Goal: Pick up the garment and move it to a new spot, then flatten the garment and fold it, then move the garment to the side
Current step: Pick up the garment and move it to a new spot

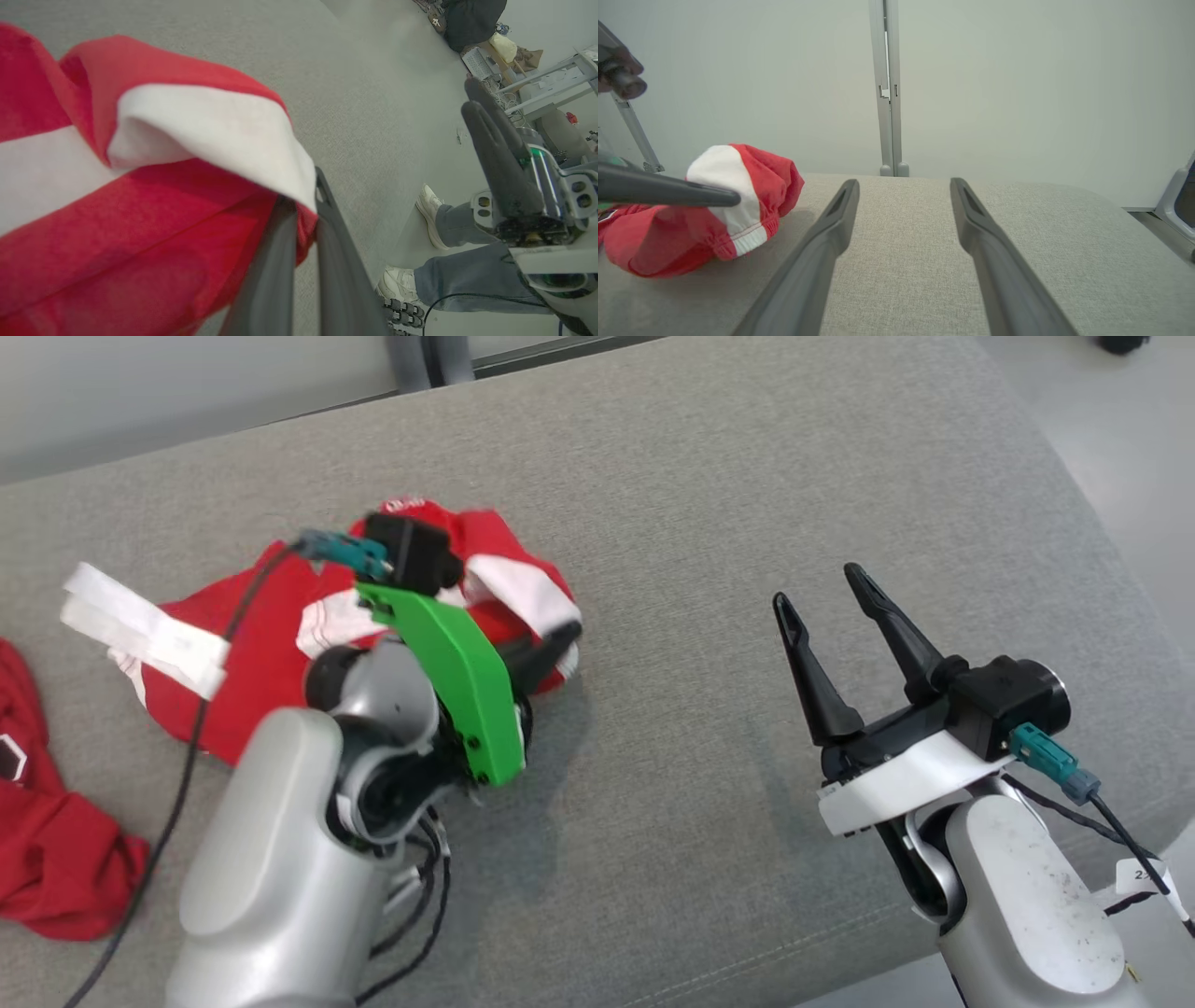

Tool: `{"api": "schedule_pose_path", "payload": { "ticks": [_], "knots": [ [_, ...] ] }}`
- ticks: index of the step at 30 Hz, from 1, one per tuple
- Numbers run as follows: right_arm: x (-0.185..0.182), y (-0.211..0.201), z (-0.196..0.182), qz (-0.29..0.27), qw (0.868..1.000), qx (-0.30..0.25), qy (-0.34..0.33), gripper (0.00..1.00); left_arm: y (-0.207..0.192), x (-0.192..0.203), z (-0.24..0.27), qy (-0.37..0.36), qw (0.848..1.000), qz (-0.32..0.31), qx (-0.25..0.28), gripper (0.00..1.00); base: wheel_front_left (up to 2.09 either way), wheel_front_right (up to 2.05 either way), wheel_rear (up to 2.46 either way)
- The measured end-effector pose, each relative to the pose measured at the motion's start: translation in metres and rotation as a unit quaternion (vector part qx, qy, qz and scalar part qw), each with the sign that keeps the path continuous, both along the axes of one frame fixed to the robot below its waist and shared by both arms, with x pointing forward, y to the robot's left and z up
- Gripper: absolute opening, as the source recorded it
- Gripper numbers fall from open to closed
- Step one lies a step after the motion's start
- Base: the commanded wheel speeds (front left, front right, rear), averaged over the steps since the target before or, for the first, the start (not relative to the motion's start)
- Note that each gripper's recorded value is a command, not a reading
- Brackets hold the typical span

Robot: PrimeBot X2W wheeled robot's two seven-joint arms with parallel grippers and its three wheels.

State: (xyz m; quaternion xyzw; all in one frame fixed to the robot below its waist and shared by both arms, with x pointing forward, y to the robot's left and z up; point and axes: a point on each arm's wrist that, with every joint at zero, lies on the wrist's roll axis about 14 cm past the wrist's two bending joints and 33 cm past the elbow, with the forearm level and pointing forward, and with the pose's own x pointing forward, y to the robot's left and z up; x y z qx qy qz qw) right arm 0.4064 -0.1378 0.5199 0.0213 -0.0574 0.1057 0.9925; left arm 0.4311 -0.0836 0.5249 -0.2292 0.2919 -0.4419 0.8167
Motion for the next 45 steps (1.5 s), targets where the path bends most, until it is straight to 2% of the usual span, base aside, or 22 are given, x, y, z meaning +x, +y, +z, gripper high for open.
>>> {"api": "schedule_pose_path", "payload": {
  "ticks": [2, 4, 7, 10, 12, 14, 18, 22, 25, 29, 30, 34, 39, 42, 45],
  "knots": [
    [-0.006, -0.006, 0.001, -0.01, 1.0, 0.001, 0.0, 1.0, -0.017, -0.025, -0.012, 0.014, 0.999, -0.041, 0.008, 0.0, 0.0, 0.0, 0.0],
    [-0.012, -0.012, 0.003, -0.02, 1.0, 0.001, -0.001, 1.0, -0.038, -0.062, -0.021, 0.051, 0.994, -0.099, -0.009, 0.0, 0.0, 0.0, 0.0],
    [-0.022, -0.023, 0.003, -0.039, 0.999, 0.002, 0.002, 1.0, -0.061, -0.117, -0.03, 0.101, 0.98, -0.171, -0.03, 0.0, 0.0, 0.0, 0.0],
    [-0.037, -0.043, -0.002, -0.072, 0.997, 0.004, 0.011, 1.0, -0.073, -0.165, -0.039, 0.127, 0.963, -0.237, -0.019, 0.0, 0.0, 0.0, 0.0],
    [-0.047, -0.054, -0.007, -0.088, 0.996, 0.001, 0.019, 1.0, -0.075, -0.188, -0.041, 0.134, 0.955, -0.264, -0.014, 0.0, 0.0, 0.0, 0.0],
    [-0.054, -0.058, -0.011, -0.092, 0.995, -0.003, 0.025, 1.0, -0.072, -0.198, -0.05, 0.13, 0.954, -0.27, 0.009, 0.0, 0.0, 0.0, 0.0],
    [-0.053, -0.052, -0.013, -0.079, 0.997, -0.004, 0.027, 1.0, -0.053, -0.197, -0.077, 0.132, 0.961, -0.237, 0.059, 0.0, 0.0, 0.0, 0.0],
    [-0.046, -0.033, -0.014, -0.045, 0.999, -0.006, 0.027, 1.0, -0.014, -0.185, -0.107, 0.146, 0.966, -0.181, 0.11, 0.0, 0.0, 0.0, 0.0],
    [-0.043, -0.007, -0.017, -0.001, 1.0, -0.009, 0.029, 1.0, 0.016, -0.191, -0.127, 0.171, 0.964, -0.152, 0.138, 0.0, 0.0, 0.0, 0.0],
    [-0.046, 0.038, -0.026, 0.077, 0.996, -0.017, 0.041, 1.0, 0.037, -0.191, -0.132, 0.182, 0.966, -0.113, 0.142, 0.0, 0.0, 0.0, 0.0],
    [-0.051, 0.063, -0.035, 0.124, 0.991, -0.026, 0.052, 1.0, 0.047, -0.188, -0.132, 0.177, 0.968, -0.098, 0.147, 0.0, 0.0, 0.0, 0.0],
    [-0.06, 0.101, -0.045, 0.2, 0.977, -0.043, 0.061, 1.0, 0.085, -0.171, -0.137, 0.137, 0.969, -0.057, 0.197, 0.0, 0.0, 0.0, 0.0],
    [-0.066, 0.13, -0.052, 0.258, 0.962, -0.046, 0.071, 1.0, 0.124, -0.132, -0.117, 0.063, 0.971, 0.01, 0.23, 0.0, 0.0, 0.0, 0.0],
    [-0.071, 0.149, -0.053, 0.292, 0.953, -0.045, 0.072, 1.0, 0.15, -0.115, -0.108, 0.019, 0.963, 0.046, 0.264, 0.0, 0.0, 0.0, 0.0],
    [-0.079, 0.168, -0.053, 0.322, 0.943, -0.038, 0.076, 1.0, 0.169, -0.111, -0.105, 0.015, 0.959, 0.08, 0.273, 0.0, 0.0, 0.0, 0.0]
  ]
}}
